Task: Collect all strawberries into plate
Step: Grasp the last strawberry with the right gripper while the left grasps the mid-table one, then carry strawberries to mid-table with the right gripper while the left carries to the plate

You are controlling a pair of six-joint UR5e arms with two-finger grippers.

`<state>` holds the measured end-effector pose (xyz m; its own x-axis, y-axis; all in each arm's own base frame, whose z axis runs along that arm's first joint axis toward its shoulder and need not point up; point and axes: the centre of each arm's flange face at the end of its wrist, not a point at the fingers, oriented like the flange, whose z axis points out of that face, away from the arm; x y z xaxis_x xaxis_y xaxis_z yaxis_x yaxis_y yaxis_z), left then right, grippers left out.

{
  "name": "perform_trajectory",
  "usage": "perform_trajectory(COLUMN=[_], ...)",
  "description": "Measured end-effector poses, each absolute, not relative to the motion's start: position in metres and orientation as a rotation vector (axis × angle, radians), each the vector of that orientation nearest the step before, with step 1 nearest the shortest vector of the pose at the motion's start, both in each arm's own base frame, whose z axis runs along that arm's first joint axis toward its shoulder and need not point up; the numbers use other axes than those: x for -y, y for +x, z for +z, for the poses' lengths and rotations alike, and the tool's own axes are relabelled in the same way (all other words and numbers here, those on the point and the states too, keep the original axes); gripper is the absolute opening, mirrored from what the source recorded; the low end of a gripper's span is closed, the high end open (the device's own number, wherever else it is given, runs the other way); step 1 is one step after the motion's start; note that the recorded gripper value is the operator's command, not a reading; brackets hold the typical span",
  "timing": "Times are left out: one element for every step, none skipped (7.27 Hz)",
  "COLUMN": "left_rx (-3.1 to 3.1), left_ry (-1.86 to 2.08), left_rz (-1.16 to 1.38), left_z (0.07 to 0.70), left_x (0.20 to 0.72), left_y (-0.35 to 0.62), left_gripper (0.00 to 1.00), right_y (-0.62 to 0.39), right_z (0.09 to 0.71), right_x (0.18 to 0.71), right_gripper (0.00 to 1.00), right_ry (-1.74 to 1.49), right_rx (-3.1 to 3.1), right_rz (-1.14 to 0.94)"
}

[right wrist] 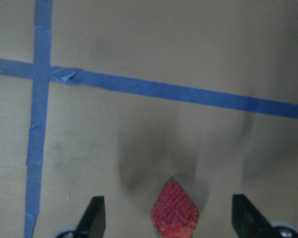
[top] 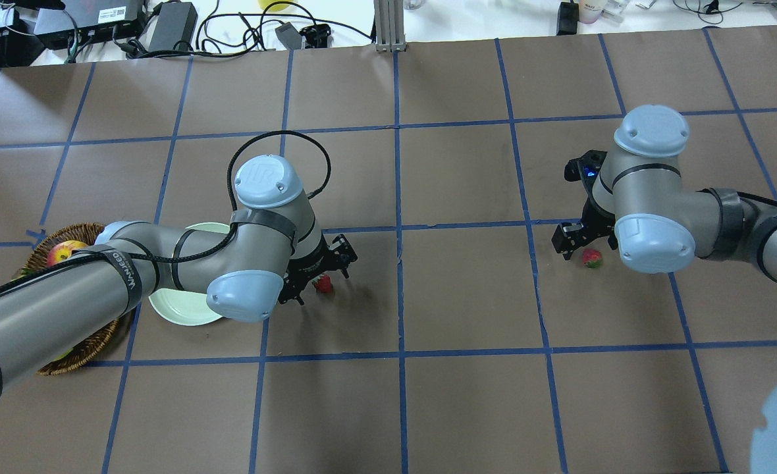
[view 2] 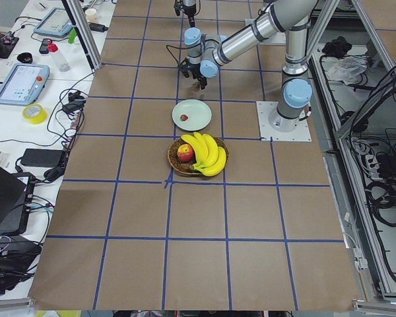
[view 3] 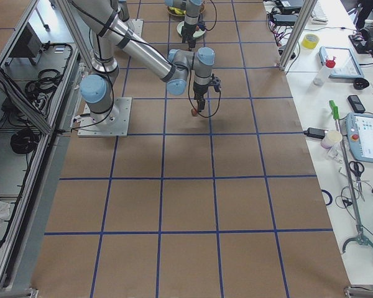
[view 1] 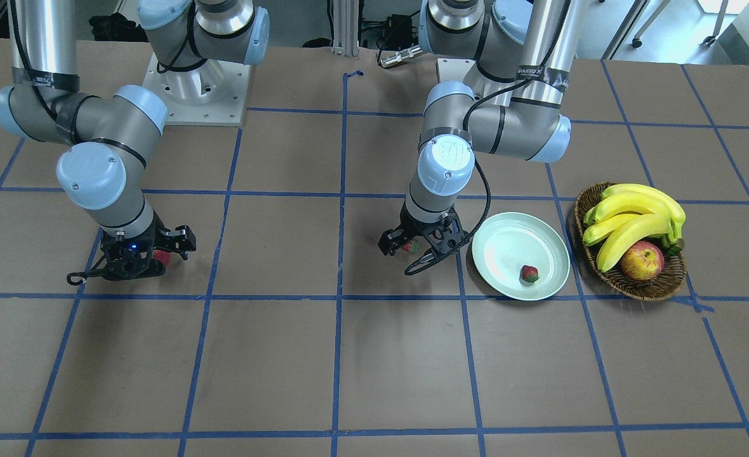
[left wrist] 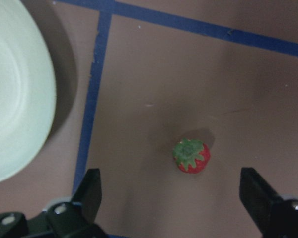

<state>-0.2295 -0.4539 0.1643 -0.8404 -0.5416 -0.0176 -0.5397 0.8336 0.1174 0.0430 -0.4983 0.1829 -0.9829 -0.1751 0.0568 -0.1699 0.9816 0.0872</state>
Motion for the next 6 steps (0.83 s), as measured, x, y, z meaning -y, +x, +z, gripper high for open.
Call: perform_trajectory(left_rx=[2.988,2.987,2.985,2.984,2.984,2.987], left_ry=[0.899,0.904,0.903,0.900,0.894,0.883], left_rz=[-0.188,-0.189,-0.185,-0.179,-0.173,-0.166], left_z=[0.1587,0.1562,0.1564,0.1581,0.1601,0.1617], left_x=[0.4535,0.4536,0.4539,0.4539,0.4539,0.4543], left_y=[-0.2294,-0.2294,-0.2295,-0.2299,-0.2301,-0.2301], left_gripper=[0.60,0.41,0.21,0.07,0.00,0.00], right_y=[0.0425,0.0422,0.0420,0.0420,0.0418,0.0412], right_z=[0.1805,0.1794,0.1789,0.1788,0.1792,0.1842], right_x=[0.4983,0.4983,0.4981,0.4980,0.4986,0.5020], right_gripper=[0.34,0.29,0.23,0.21,0.22,0.22], right_ry=[0.272,0.275,0.276,0.278,0.278,0.274], right_rx=[3.063,3.061,3.060,3.060,3.059,3.058], right_rz=[-0.133,-0.137,-0.139,-0.140,-0.141,-0.130])
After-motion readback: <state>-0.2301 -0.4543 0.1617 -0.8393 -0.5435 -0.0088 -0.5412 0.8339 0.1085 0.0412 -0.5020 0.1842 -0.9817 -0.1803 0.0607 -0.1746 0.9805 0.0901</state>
